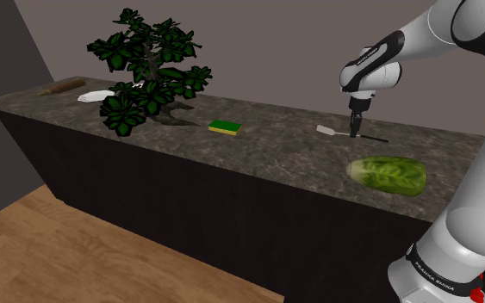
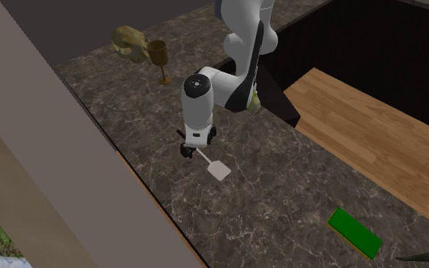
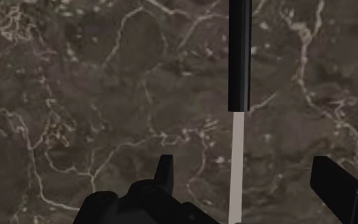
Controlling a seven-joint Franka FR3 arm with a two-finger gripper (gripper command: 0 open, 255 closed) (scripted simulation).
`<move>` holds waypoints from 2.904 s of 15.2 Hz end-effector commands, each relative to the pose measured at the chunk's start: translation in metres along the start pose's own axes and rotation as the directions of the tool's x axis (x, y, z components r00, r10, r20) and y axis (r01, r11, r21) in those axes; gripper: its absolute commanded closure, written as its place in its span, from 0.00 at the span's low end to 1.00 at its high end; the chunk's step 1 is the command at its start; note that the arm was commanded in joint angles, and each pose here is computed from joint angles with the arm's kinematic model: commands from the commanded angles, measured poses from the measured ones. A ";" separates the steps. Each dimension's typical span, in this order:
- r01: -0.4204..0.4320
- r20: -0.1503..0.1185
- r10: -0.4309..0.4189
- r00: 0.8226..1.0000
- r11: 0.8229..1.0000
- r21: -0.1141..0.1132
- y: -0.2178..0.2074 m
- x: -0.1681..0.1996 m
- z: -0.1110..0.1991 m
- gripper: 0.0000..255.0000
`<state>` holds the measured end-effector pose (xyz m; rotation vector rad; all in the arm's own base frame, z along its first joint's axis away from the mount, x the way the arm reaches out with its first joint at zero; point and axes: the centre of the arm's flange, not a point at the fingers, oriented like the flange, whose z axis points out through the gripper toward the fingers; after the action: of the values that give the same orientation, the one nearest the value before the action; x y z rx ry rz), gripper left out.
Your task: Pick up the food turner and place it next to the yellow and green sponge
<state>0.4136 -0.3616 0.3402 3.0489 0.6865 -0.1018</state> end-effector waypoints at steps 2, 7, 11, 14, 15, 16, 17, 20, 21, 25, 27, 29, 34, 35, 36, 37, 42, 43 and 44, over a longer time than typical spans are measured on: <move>0.000 0.000 0.000 1.000 1.000 0.000 0.000 0.000 0.002 0.00; 0.000 0.000 0.000 1.000 1.000 0.000 0.000 0.000 0.002 0.00; 0.000 0.000 0.000 1.000 1.000 0.000 0.000 0.000 0.002 1.00; 0.000 0.000 0.000 1.000 1.000 0.000 0.000 0.000 0.002 1.00; 0.000 0.000 0.000 1.000 1.000 0.000 0.000 0.000 0.002 1.00; 0.000 0.000 0.000 1.000 1.000 0.000 0.000 0.000 0.002 1.00; 0.000 0.000 0.000 1.000 1.000 0.000 0.000 0.000 0.002 1.00; 0.000 0.000 0.000 1.000 1.000 0.000 0.000 -0.001 -0.014 1.00; 0.000 0.000 0.000 1.000 1.000 0.000 0.000 -0.001 -0.019 1.00; 0.000 0.000 0.000 1.000 1.000 0.000 0.000 -0.003 -0.040 1.00; 0.000 0.000 0.000 1.000 1.000 0.000 0.000 -0.004 -0.051 1.00; 0.000 0.000 0.000 1.000 1.000 0.000 0.000 -0.004 -0.062 1.00; 0.000 0.000 0.000 1.000 1.000 0.000 0.000 -0.006 -0.088 1.00; 0.000 0.000 0.000 1.000 1.000 0.000 0.000 -0.006 -0.093 1.00; 0.000 0.000 0.000 1.000 1.000 0.000 -0.001 0.007 -0.093 1.00; 0.000 0.000 0.000 1.000 1.000 0.000 -0.003 0.020 -0.094 1.00; 0.000 0.000 0.000 1.000 1.000 0.000 -0.011 0.085 -0.099 1.00; 0.000 0.000 0.000 1.000 1.000 0.000 -0.012 0.098 -0.100 1.00; 0.000 0.000 0.000 1.000 1.000 0.000 -0.014 0.111 -0.101 1.00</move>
<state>0.5053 -0.3061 0.4327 3.0478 0.6872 -0.1016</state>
